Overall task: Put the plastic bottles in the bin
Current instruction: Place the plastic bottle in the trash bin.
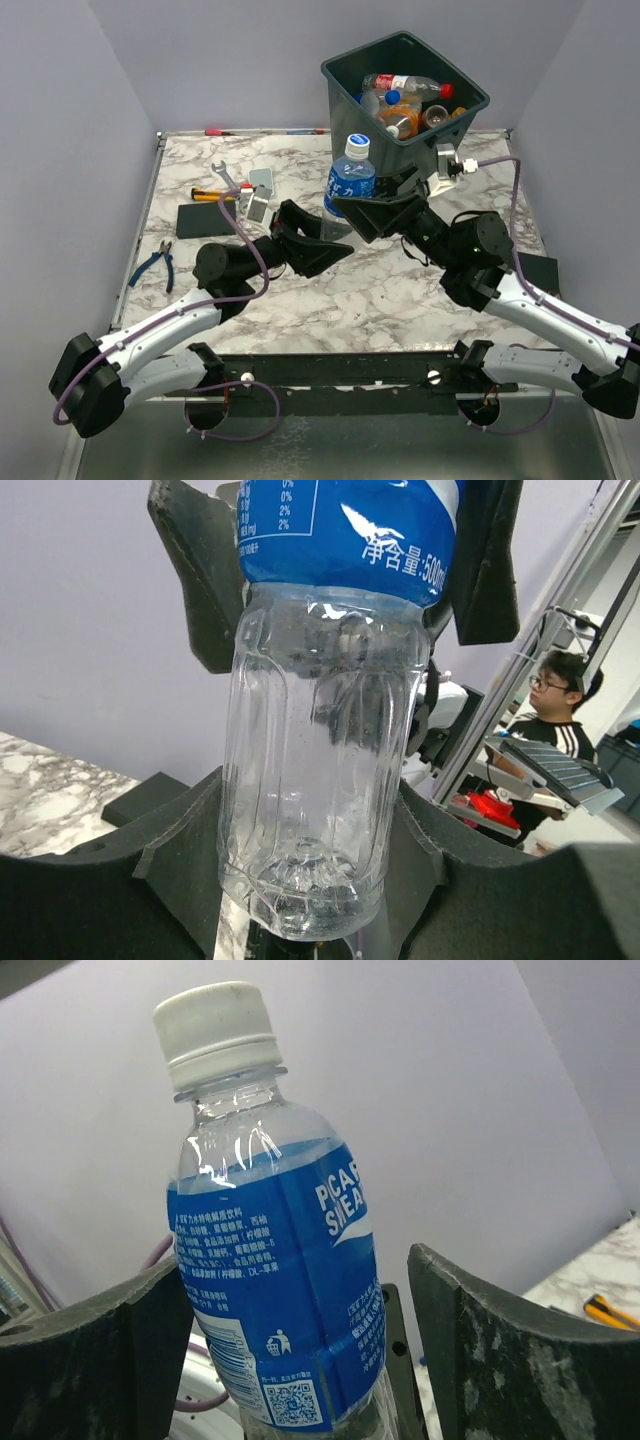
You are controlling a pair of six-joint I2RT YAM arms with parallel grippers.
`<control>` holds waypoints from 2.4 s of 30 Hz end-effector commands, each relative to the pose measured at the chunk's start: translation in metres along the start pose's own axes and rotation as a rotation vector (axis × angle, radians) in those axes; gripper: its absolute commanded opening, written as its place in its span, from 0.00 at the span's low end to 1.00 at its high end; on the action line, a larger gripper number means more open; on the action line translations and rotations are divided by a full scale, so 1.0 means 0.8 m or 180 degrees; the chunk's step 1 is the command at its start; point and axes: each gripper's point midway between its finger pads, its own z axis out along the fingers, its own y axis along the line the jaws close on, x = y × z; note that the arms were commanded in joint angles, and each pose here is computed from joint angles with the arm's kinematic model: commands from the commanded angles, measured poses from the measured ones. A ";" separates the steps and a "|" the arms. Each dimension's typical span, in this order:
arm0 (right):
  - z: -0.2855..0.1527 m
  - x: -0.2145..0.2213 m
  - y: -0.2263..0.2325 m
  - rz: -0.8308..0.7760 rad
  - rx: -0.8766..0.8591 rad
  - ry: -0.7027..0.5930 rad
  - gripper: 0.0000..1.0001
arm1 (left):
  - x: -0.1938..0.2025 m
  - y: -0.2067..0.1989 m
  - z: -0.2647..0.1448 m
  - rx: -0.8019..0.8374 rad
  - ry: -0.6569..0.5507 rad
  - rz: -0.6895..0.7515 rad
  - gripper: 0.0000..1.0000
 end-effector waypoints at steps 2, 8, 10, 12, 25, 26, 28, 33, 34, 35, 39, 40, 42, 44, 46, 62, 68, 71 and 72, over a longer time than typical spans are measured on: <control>-0.022 0.005 -0.010 -0.0314 0.0497 0.0657 0.89 | -0.004 -0.009 -0.011 -0.0056 0.0044 0.0355 0.24; -0.058 -0.022 0.000 -0.0659 0.0841 0.1178 0.91 | 0.009 0.016 -0.027 -0.0472 0.0382 0.0715 0.19; -0.063 -0.032 0.006 -0.0742 0.0920 0.1307 0.91 | 0.014 0.028 -0.034 -0.0628 0.0532 0.0875 0.18; -0.067 -0.047 0.011 -0.0827 0.0998 0.1380 0.91 | 0.018 0.038 -0.043 -0.0756 0.0675 0.1074 0.17; -0.048 -0.070 -0.007 -0.1107 0.1306 0.1342 0.89 | 0.045 0.085 -0.094 -0.1139 0.1005 0.1837 0.15; -0.045 -0.065 -0.011 -0.1098 0.1321 0.1400 0.88 | 0.047 0.085 -0.095 -0.1120 0.0989 0.1832 0.15; -0.040 -0.057 -0.014 -0.1081 0.1323 0.1480 0.88 | 0.049 0.083 -0.096 -0.1088 0.0932 0.1816 0.15; -0.037 -0.032 -0.026 -0.1022 0.1311 0.1609 0.84 | 0.051 0.083 -0.102 -0.1109 0.0817 0.1779 0.14; -0.037 -0.024 -0.029 -0.1001 0.1305 0.1656 0.83 | 0.053 0.084 -0.105 -0.1120 0.0811 0.1765 0.13; -0.037 -0.017 -0.033 -0.0980 0.1314 0.1700 0.81 | 0.054 0.084 -0.106 -0.1120 0.0799 0.1751 0.13; -0.040 0.006 -0.053 -0.0939 0.1458 0.1880 0.78 | 0.054 0.082 -0.108 -0.1119 0.0756 0.1729 0.13; -0.041 0.008 -0.057 -0.0946 0.1510 0.1907 0.77 | 0.053 0.082 -0.108 -0.1129 0.0744 0.1732 0.13; -0.046 0.012 -0.065 -0.0956 0.1604 0.1946 0.75 | 0.052 0.082 -0.109 -0.1140 0.0727 0.1733 0.13; -0.050 0.014 -0.069 -0.0953 0.1655 0.1970 0.69 | 0.051 0.082 -0.110 -0.1145 0.0710 0.1742 0.13; -0.054 0.018 -0.069 -0.0925 0.1657 0.1996 0.64 | 0.051 0.082 -0.112 -0.1159 0.0697 0.1750 0.13; -0.042 -0.094 -0.056 -0.1344 0.2014 0.1106 0.01 | 0.028 0.097 -0.123 -0.1566 0.0401 0.1687 0.99; -0.055 -0.344 -0.009 -0.2387 0.2661 -0.1781 0.01 | 0.002 0.104 -0.142 -0.1897 0.0080 0.1773 0.99; -0.051 -0.373 -0.009 -0.2739 0.2785 -0.2208 0.00 | 0.005 0.105 -0.142 -0.1898 0.0098 0.1759 0.99; -0.044 -0.380 -0.018 -0.2831 0.2842 -0.2233 0.01 | 0.006 0.106 -0.141 -0.1900 0.0102 0.1746 0.99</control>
